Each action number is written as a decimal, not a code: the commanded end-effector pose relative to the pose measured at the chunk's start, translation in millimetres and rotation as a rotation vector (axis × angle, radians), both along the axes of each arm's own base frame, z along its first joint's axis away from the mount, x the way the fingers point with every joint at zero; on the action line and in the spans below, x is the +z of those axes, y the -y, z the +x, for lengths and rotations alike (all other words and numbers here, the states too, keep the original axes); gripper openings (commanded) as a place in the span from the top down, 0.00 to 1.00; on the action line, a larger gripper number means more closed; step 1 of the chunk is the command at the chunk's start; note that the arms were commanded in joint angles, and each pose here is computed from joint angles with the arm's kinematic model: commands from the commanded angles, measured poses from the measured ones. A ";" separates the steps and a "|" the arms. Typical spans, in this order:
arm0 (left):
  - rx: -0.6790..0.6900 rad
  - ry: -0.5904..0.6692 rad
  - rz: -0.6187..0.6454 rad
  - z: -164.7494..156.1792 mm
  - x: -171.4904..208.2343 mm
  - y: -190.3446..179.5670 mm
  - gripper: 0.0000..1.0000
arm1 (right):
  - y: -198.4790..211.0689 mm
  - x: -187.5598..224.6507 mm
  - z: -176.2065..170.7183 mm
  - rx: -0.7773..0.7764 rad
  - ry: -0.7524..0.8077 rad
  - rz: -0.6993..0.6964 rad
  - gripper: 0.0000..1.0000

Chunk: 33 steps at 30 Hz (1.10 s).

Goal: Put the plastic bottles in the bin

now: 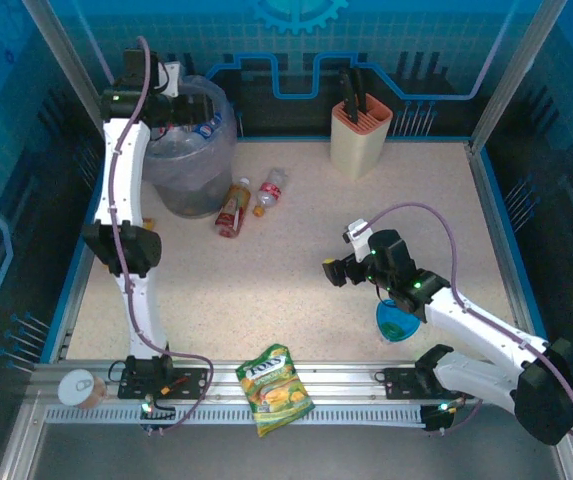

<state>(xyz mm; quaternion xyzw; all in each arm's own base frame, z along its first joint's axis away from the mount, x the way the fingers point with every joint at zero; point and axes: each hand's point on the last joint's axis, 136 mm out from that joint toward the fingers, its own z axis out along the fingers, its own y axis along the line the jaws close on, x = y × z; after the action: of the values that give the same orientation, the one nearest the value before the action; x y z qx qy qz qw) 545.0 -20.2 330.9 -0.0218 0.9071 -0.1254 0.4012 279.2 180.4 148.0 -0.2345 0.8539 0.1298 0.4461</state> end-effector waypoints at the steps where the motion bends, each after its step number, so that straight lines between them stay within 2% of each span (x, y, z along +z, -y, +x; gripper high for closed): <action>1: 0.008 0.109 -0.006 -14.2 45.6 4.0 0.10 | -7.1 13.8 5.3 -0.004 0.030 0.023 0.00; 6: -0.025 0.101 0.002 -25.8 48.1 16.9 0.11 | -6.4 16.0 7.9 -0.019 0.030 0.027 0.00; 10: -0.074 0.113 0.068 -47.4 55.5 37.8 0.11 | -2.4 18.4 9.8 -0.051 0.024 0.023 0.00; 15: -0.152 0.152 0.197 -89.1 69.0 81.5 0.10 | 3.9 19.9 11.6 -0.099 -0.010 0.036 0.00; 18: -0.217 0.158 0.252 -112.0 64.3 115.5 0.10 | 6.1 19.4 12.9 -0.119 -0.038 0.052 0.00; 22: -0.266 0.091 0.329 -120.7 26.6 153.7 0.11 | 8.3 20.3 15.6 -0.149 -0.064 0.094 0.00; 24: -0.300 0.064 0.328 -118.2 2.0 175.8 0.10 | 12.7 17.5 17.3 -0.187 -0.083 0.120 0.00; 28: -0.315 0.030 0.299 -99.2 -47.5 207.9 0.10 | 24.3 9.6 16.9 -0.251 -0.137 0.180 0.00; 33: -0.279 -0.047 0.365 -62.9 -115.5 218.1 0.07 | 38.2 10.1 10.7 -0.295 -0.162 0.233 0.00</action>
<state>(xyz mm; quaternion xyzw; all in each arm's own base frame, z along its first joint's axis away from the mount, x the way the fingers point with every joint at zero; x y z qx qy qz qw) 459.6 -236.6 237.2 0.1935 0.9171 -0.0364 0.3466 297.9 148.6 159.0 -0.0715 0.8879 0.1595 0.4255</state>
